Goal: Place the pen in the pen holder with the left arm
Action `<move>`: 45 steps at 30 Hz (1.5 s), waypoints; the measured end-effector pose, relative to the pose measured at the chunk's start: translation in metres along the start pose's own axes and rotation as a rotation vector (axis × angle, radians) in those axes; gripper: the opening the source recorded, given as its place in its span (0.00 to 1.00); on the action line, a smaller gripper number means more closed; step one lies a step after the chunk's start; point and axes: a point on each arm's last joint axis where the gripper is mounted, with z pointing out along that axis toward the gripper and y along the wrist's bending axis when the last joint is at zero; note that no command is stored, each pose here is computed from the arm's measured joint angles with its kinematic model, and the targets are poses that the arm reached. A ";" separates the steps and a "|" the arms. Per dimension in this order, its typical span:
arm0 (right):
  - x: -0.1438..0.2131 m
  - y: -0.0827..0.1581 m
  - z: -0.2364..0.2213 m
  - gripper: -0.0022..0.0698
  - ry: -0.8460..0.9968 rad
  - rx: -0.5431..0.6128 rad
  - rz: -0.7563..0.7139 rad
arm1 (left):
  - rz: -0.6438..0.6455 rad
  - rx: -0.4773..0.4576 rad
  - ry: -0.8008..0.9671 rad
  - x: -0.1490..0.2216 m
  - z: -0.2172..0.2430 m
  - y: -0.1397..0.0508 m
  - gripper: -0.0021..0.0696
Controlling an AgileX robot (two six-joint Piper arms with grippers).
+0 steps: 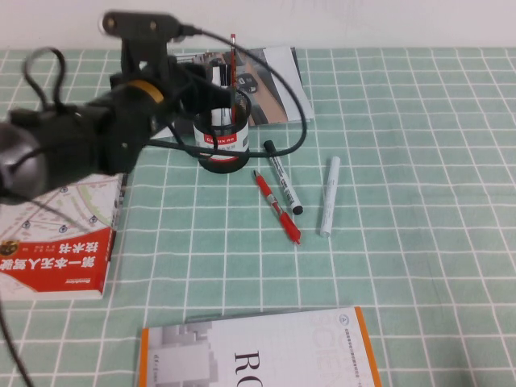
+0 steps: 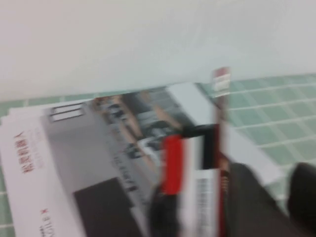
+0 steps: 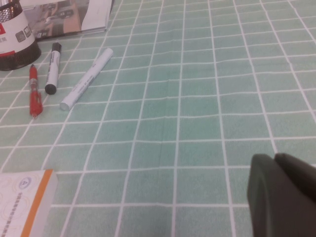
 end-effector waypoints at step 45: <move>0.000 0.000 0.000 0.00 0.000 0.000 0.000 | 0.061 0.000 -0.334 0.100 -0.286 0.017 0.03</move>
